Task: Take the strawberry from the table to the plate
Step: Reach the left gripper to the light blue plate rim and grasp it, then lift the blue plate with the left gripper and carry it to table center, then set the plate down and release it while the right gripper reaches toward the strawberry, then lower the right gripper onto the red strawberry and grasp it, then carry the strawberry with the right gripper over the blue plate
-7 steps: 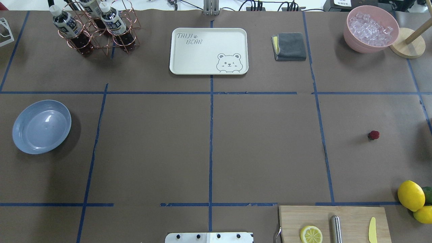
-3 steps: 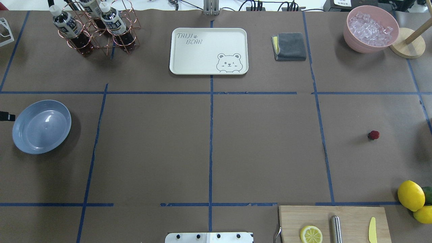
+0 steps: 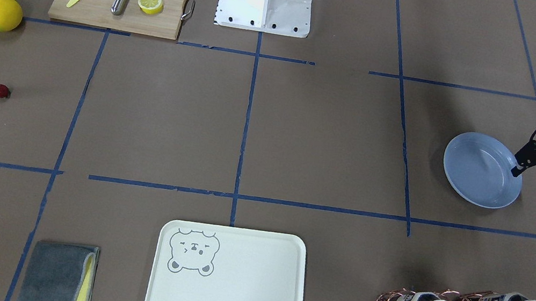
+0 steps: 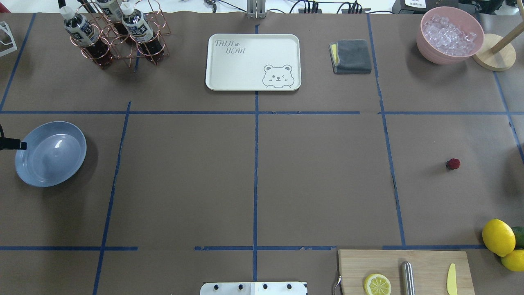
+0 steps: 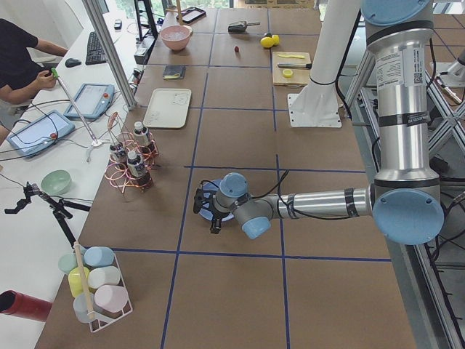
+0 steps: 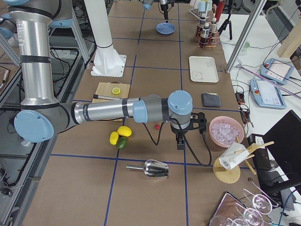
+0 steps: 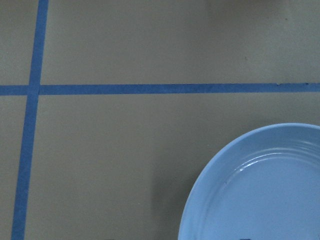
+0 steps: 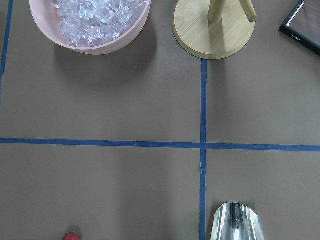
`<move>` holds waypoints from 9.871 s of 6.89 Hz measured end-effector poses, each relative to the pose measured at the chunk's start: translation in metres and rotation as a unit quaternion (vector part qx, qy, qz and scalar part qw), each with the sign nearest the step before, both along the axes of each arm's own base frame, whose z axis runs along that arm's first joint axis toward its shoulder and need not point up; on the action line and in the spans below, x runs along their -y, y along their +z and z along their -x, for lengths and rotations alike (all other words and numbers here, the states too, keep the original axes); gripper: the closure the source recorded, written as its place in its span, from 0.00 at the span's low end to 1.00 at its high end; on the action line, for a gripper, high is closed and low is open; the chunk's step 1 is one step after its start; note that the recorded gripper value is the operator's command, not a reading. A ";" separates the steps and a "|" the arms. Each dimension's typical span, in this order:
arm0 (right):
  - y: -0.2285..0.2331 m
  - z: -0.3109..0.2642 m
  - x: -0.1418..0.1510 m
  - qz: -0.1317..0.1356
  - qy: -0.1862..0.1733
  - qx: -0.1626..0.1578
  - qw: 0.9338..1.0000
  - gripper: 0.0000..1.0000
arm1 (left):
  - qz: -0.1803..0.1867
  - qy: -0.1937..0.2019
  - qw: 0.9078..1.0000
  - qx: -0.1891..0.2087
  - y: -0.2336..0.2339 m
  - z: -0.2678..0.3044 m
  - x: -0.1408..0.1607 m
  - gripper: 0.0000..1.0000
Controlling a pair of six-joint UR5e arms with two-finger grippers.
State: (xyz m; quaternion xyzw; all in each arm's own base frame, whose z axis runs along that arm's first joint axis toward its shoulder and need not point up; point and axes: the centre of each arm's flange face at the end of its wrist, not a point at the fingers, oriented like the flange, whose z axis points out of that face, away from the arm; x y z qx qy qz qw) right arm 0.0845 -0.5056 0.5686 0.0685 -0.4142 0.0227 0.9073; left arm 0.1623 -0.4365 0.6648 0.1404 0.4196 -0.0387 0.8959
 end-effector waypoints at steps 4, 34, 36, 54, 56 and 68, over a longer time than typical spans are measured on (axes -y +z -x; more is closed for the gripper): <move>0.000 0.000 0.002 -0.001 0.000 -0.001 1.000 0.00 | 0.003 0.018 1.000 0.004 0.006 -0.017 -0.004 0.84; -0.092 0.227 -0.045 0.035 0.007 0.007 0.999 0.00 | 0.165 -0.095 0.966 -0.174 -0.400 -0.340 -0.031 0.00; -0.064 0.252 -0.070 0.024 0.008 -0.011 1.000 0.00 | 0.140 -0.073 0.978 -0.138 -0.412 -0.306 -0.011 0.00; 0.027 0.319 -0.079 0.026 -0.034 -0.054 0.998 1.00 | 0.099 -0.069 0.987 -0.109 -0.405 -0.265 0.009 0.00; -0.007 0.317 -0.076 0.000 -0.028 -0.034 0.999 1.00 | 0.096 -0.068 0.987 -0.108 -0.406 -0.264 0.010 0.00; -0.370 0.688 -0.101 0.040 0.018 0.019 0.999 1.00 | -0.058 0.057 0.993 0.088 -0.209 -0.033 0.073 0.00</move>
